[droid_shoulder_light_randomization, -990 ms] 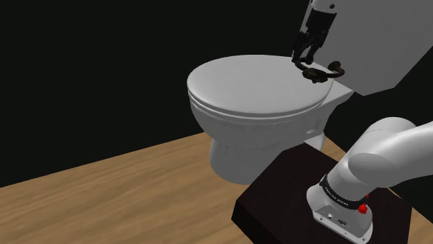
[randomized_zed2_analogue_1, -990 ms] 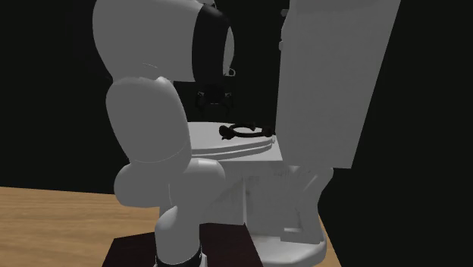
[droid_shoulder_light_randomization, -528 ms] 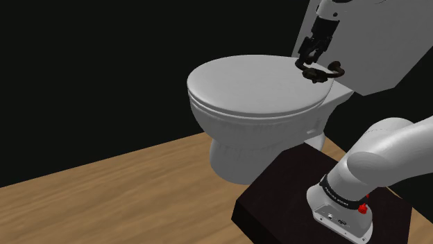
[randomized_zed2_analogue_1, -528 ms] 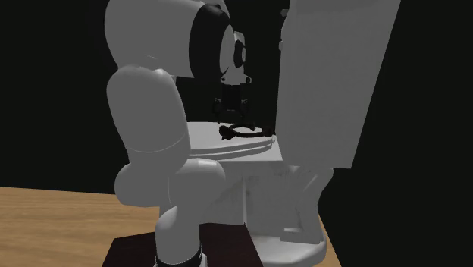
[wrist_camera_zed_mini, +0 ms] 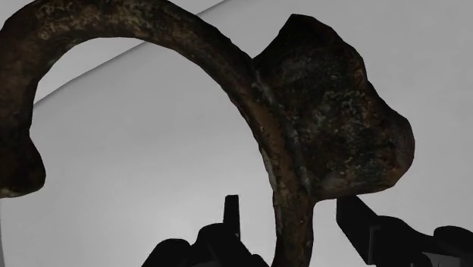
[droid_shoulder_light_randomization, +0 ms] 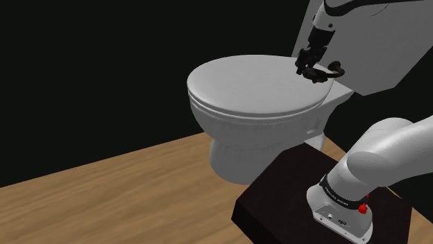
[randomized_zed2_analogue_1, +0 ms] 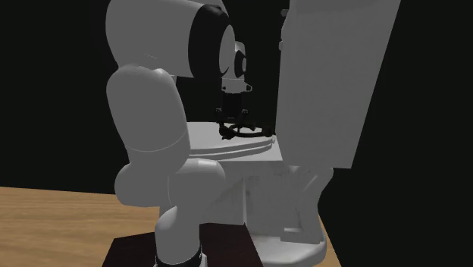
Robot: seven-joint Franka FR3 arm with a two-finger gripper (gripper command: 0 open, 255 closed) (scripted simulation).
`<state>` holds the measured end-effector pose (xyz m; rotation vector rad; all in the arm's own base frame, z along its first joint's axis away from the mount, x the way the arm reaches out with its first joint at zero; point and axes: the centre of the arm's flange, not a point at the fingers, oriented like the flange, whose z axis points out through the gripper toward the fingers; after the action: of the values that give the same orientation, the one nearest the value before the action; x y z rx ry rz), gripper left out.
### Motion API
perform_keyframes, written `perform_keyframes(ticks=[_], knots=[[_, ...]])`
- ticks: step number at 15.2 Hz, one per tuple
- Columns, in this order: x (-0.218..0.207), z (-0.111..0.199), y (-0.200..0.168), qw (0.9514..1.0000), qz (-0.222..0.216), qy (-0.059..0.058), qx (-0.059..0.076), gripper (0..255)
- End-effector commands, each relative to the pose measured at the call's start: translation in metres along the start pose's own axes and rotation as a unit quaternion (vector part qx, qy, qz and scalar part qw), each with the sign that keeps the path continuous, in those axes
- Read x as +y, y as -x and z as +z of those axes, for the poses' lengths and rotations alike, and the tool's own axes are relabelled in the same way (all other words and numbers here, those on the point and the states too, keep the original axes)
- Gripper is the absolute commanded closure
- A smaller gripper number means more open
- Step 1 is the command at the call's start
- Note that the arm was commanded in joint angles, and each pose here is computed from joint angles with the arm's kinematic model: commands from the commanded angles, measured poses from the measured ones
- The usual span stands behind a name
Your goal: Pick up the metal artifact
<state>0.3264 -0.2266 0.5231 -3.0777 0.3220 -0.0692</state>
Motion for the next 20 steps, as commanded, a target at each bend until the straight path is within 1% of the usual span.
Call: perform_keyframes(ticks=[1, 9, 20], knots=[[0.000, 0.001, 0.000, 1.0000, 0.000, 0.000, 0.000, 255], [0.000, 0.001, 0.000, 1.0000, 0.000, 0.000, 0.000, 255], [-0.003, -0.057, -0.002, 1.0000, 0.000, 0.000, 0.000, 255]])
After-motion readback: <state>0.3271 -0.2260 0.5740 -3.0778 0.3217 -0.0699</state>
